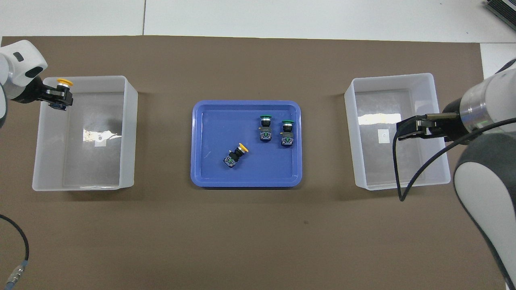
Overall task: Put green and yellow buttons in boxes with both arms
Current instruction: 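Carry the yellow button into the nearby clear box and release it, then reach the right gripper to a green button while the left gripper hovers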
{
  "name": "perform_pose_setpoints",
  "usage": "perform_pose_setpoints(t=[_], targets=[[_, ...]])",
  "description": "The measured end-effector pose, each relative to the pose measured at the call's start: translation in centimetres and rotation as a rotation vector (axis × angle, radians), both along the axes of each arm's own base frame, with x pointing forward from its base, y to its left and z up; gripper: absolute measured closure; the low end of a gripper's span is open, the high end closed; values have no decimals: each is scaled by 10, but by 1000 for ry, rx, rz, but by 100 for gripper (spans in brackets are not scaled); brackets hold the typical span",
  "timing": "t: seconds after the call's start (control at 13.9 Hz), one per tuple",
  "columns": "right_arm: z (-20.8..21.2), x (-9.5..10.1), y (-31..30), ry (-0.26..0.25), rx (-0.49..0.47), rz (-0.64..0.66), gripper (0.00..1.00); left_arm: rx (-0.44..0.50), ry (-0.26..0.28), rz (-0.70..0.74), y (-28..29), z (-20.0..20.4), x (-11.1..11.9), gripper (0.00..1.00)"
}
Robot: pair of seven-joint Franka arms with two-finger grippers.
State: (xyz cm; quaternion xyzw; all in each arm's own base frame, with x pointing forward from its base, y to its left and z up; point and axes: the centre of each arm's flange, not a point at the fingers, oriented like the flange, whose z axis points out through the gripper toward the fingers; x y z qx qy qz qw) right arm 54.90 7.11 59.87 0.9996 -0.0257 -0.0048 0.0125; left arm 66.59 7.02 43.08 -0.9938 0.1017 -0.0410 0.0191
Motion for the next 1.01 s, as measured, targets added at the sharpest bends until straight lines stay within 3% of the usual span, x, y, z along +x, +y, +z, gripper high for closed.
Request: perform_pose_setpoints(t=[1.01], targets=[[0,0,0,0,0,0,0,12,-50,38,31,-81,-49,55]])
